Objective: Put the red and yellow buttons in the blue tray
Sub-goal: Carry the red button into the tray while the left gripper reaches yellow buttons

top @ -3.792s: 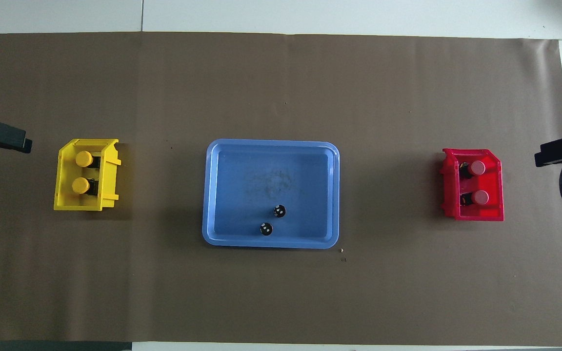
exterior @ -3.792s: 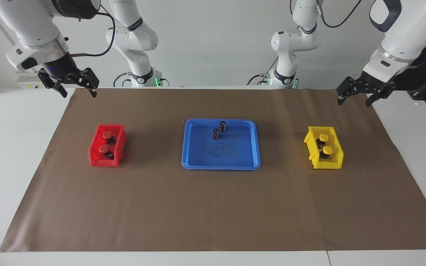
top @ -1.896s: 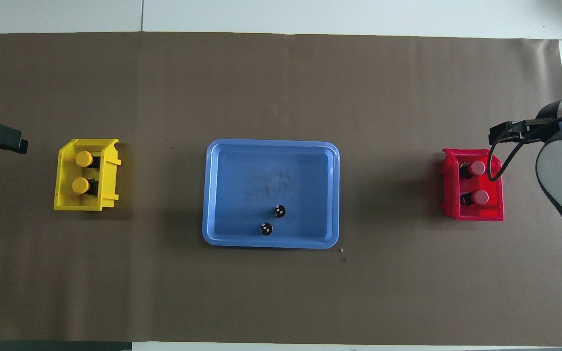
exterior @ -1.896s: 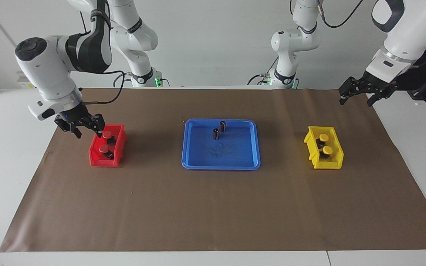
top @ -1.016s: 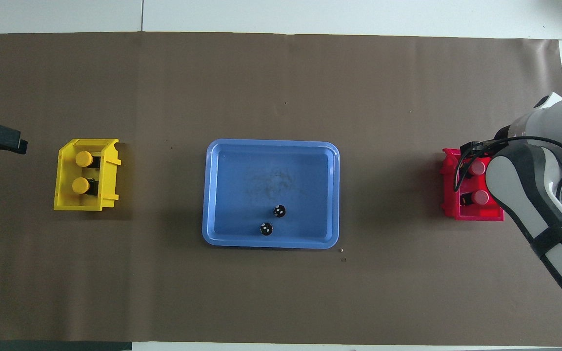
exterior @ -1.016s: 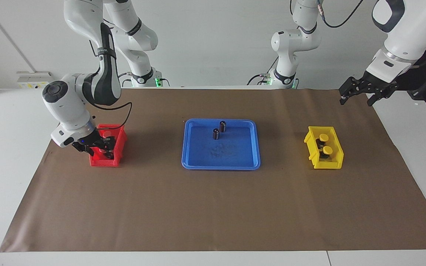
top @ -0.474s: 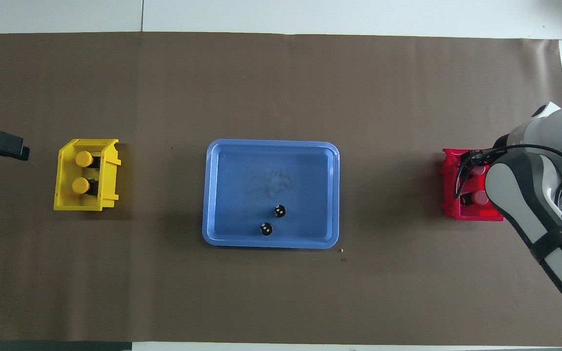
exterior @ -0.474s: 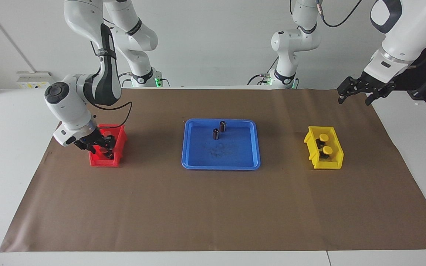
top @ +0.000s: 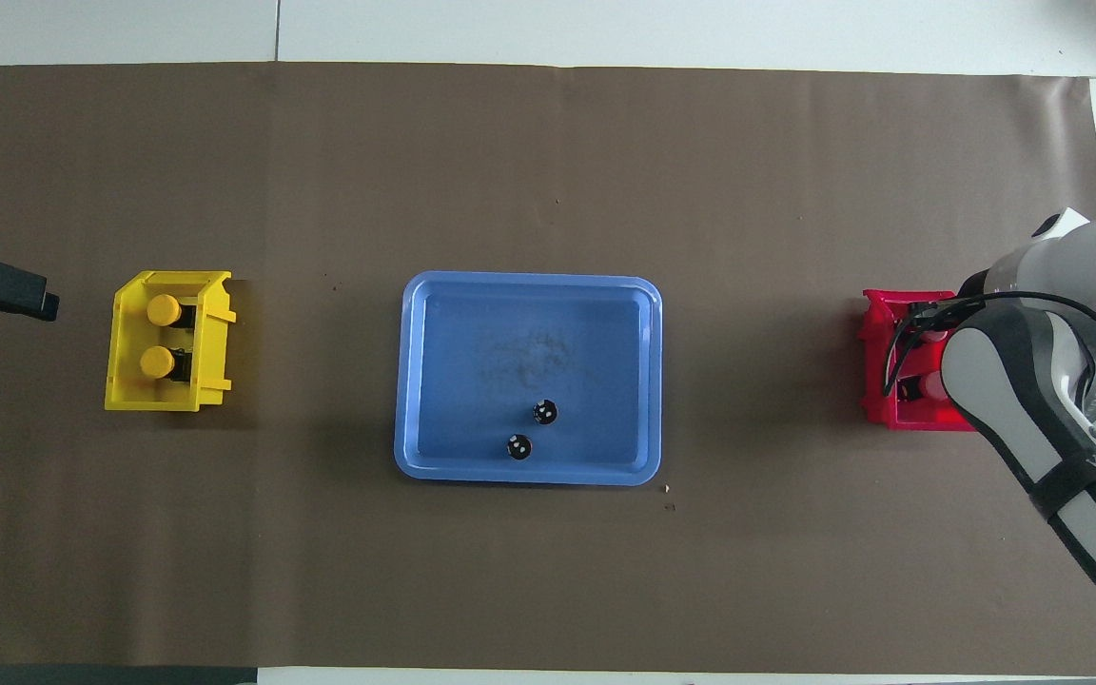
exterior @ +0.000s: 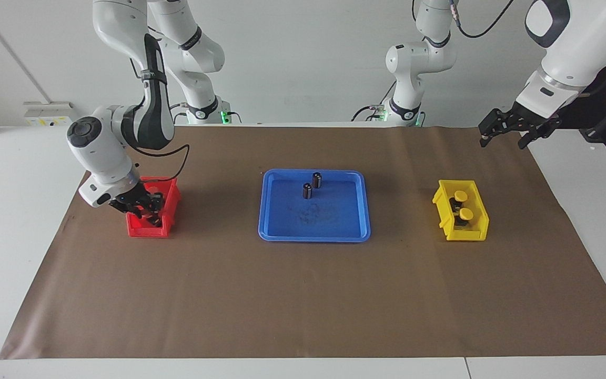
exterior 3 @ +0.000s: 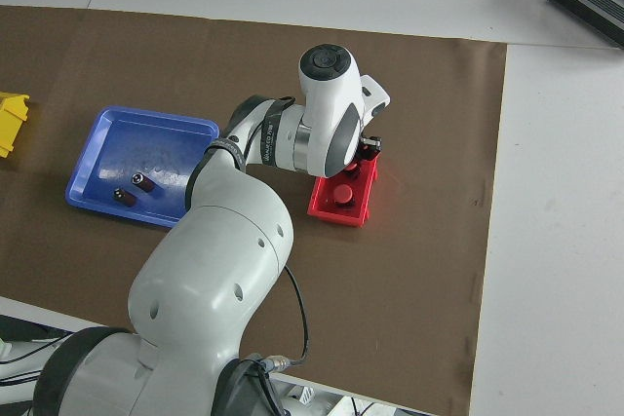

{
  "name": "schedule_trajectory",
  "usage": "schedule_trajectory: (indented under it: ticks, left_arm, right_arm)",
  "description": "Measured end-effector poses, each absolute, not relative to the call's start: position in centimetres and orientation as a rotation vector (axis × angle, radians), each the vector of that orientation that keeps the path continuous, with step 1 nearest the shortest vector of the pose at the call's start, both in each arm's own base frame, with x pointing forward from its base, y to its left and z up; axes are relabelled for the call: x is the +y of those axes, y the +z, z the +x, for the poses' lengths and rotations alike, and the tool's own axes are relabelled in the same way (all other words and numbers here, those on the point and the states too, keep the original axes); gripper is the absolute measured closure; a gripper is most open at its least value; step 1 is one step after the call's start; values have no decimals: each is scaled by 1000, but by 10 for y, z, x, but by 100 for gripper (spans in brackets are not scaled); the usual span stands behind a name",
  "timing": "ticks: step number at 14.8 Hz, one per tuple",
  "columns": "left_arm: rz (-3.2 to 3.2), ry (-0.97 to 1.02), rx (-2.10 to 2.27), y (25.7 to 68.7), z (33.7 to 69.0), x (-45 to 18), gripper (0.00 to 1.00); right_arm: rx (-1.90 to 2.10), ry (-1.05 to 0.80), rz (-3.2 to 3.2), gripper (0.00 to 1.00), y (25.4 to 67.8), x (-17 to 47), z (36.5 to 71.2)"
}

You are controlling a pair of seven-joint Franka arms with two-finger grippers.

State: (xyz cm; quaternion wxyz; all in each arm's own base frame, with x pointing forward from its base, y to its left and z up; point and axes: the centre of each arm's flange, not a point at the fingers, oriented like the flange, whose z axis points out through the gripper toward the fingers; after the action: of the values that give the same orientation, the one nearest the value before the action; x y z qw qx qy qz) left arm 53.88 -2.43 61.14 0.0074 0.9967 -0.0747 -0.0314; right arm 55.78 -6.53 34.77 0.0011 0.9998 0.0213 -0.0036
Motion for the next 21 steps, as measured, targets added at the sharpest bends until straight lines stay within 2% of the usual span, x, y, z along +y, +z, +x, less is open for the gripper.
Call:
schedule_trajectory:
  ticks: [2, 6, 9, 12, 14, 18, 21]
  left_arm:
    - [3117, -102, -222, 610, 539, -20, 0]
    - [3123, -34, -193, 600, 543, -11, 0]
    - [3130, 83, -134, 541, 553, 1, 11]
    - [3129, 137, -93, 468, 565, 8, 12]
    - [3126, 127, -82, 437, 574, 8, 16]
    - [3123, 119, -58, 413, 581, 4, 20]
    - [3122, 107, -57, 405, 578, 0, 22]
  right_arm:
    - [112, -27, 3132, 58, 365, -65, 566]
    - [189, -97, 3123, 58, 459, -64, 592]
    - [192, -76, 3120, 58, 500, -11, 611]
    - [1, 38, 3133, 58, 492, 110, 625]
    - [-127, 61, 3143, 58, 474, 201, 615]
    - [-289, 70, 3153, 58, 426, 327, 590]
    - [-328, 82, 3164, 58, 380, 376, 581]
